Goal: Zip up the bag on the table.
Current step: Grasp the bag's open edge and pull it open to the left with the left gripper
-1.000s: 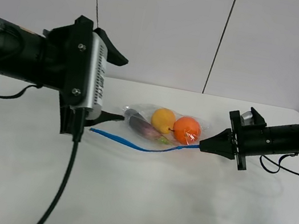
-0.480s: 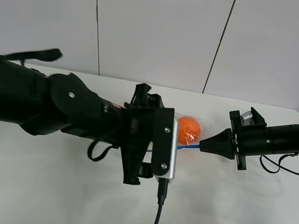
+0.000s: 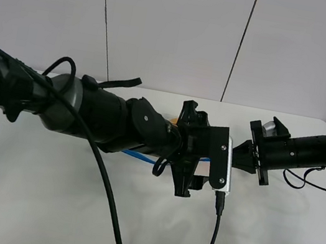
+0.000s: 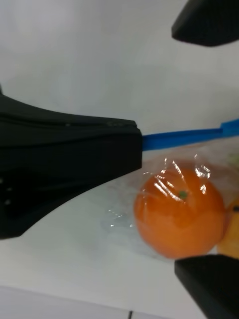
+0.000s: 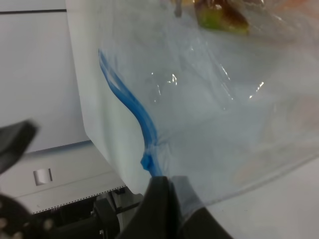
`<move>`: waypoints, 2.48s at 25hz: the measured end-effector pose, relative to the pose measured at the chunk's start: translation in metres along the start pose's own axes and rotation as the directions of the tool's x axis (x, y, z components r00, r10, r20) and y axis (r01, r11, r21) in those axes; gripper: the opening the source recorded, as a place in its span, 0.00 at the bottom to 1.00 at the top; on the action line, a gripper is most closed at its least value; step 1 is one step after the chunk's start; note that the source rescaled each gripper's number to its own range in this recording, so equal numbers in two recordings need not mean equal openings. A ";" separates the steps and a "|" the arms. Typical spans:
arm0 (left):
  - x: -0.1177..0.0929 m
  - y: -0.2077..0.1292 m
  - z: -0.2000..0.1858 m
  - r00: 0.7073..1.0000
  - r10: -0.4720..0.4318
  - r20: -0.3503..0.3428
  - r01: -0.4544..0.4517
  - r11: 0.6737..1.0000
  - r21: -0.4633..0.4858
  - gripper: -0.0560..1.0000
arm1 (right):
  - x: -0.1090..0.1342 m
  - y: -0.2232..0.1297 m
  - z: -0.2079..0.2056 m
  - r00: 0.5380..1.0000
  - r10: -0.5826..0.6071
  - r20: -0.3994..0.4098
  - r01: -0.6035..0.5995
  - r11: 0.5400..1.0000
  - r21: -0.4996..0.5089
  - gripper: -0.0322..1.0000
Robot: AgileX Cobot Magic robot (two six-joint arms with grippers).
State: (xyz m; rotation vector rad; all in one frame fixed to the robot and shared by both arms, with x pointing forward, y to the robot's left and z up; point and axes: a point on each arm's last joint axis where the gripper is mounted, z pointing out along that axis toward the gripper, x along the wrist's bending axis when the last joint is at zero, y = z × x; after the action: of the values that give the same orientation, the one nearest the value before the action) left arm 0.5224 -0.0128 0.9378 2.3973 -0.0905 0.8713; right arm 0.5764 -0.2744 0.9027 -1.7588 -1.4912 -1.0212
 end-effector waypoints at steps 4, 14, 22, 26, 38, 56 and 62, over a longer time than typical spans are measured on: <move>-0.009 -0.008 0.012 0.998 -0.051 0.022 0.050 0.998 0.030 0.80 | 0.000 0.000 0.000 1.000 0.000 0.000 0.000 1.000 0.000 0.03; -0.007 -0.012 0.015 0.991 -0.134 -0.031 0.135 0.990 0.048 0.40 | 0.000 0.000 0.000 1.000 -0.001 0.002 0.001 1.000 0.002 0.03; -0.005 -0.013 0.016 0.989 -0.134 -0.058 0.137 0.989 0.053 0.33 | 0.000 0.000 0.000 1.000 -0.001 0.001 0.001 1.000 0.001 0.03; -0.003 -0.016 0.016 0.988 -0.143 -0.053 0.146 0.988 0.057 0.33 | 0.000 0.000 0.000 1.000 0.000 0.000 0.000 1.000 0.000 0.03; -0.003 -0.025 0.021 0.987 -0.156 -0.035 0.159 0.984 0.077 0.57 | 0.000 0.000 0.000 1.000 -0.001 0.002 0.001 1.000 0.002 0.03; -0.007 -0.025 0.023 0.988 -0.157 -0.008 0.157 0.985 0.077 0.34 | 0.000 0.000 0.000 1.000 -0.002 0.003 0.002 1.000 0.002 0.03; -0.007 -0.025 0.023 0.988 -0.157 -0.001 0.156 0.985 0.076 0.25 | 0.000 0.000 0.000 1.000 -0.002 0.004 0.002 1.000 0.002 0.03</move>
State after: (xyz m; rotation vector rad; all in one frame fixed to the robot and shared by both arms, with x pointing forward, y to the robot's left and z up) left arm 0.5362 -0.0056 0.9070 2.4383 0.1301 0.8085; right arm 0.5762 -0.2745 0.9023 -1.7593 -1.4966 -1.0171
